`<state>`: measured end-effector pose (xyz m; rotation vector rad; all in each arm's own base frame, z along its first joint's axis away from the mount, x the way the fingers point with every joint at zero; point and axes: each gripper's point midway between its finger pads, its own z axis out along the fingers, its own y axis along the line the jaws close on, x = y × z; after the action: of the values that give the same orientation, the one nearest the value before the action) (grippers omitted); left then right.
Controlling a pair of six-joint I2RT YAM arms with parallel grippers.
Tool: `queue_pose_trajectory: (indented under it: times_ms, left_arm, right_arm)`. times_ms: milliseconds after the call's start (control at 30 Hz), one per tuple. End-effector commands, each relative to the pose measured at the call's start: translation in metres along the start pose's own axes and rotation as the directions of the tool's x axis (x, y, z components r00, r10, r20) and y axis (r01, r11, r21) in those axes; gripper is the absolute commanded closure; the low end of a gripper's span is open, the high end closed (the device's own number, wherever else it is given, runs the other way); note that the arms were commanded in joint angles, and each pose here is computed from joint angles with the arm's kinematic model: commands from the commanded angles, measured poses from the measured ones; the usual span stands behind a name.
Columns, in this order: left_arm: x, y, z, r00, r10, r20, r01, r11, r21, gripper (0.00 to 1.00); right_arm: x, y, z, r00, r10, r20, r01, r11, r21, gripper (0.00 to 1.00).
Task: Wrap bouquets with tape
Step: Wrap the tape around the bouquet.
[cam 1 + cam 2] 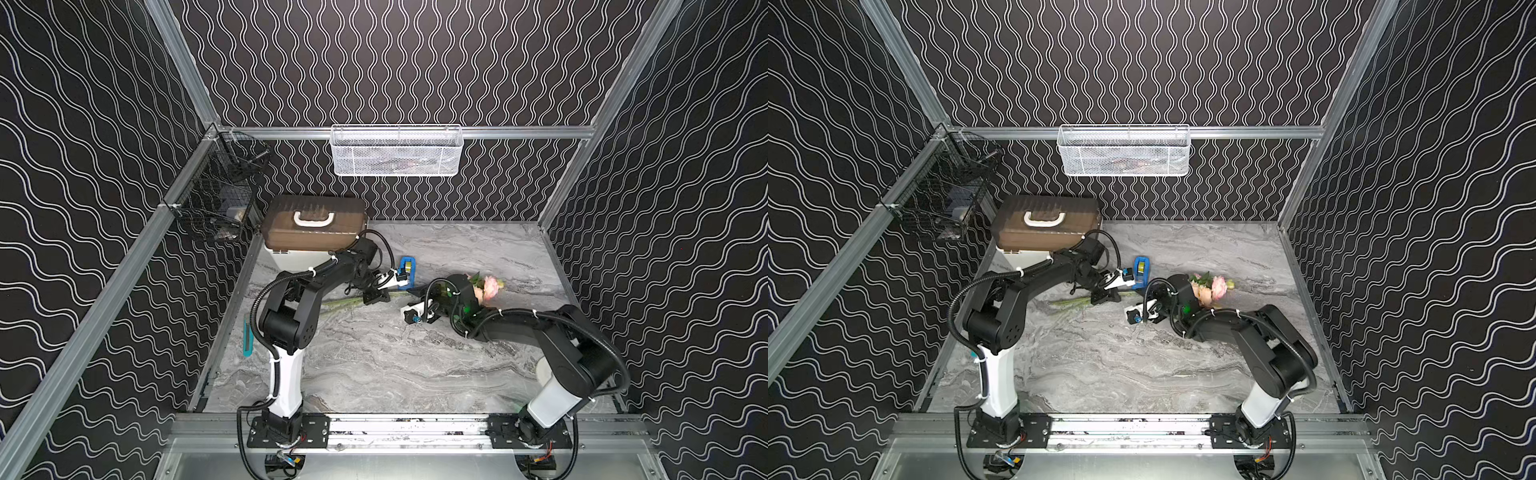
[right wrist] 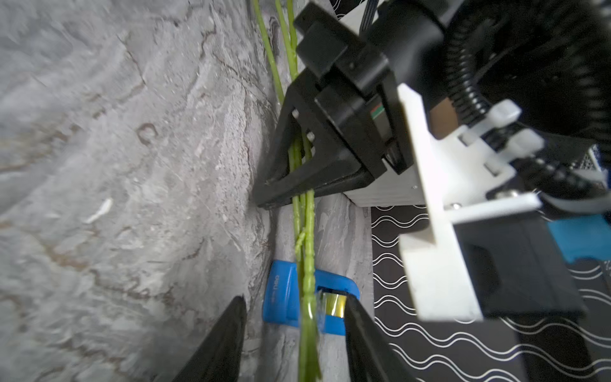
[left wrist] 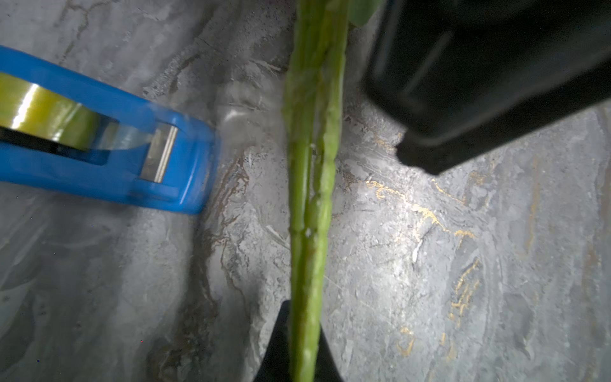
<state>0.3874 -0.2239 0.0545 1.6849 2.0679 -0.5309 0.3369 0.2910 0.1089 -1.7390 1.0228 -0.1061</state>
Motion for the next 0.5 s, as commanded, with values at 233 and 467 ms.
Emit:
queue_pose_trajectory:
  times_ms: [233, 467]
  left_arm:
    - [-0.01, 0.012, -0.002, 0.994, 0.109, -0.004, -0.108, 0.98, -0.165, 1.0]
    - [-0.016, 0.034, -0.019, 0.975, 0.22, -0.039, -0.217, 0.891, -0.398, 1.0]
  right_arm:
    - [-0.024, -0.027, -0.061, 0.956, 0.283, -0.083, -0.289, 0.953, -0.085, 0.56]
    - [-0.004, -0.077, -0.057, 0.875, 0.469, -0.122, -0.477, 0.878, -0.045, 0.59]
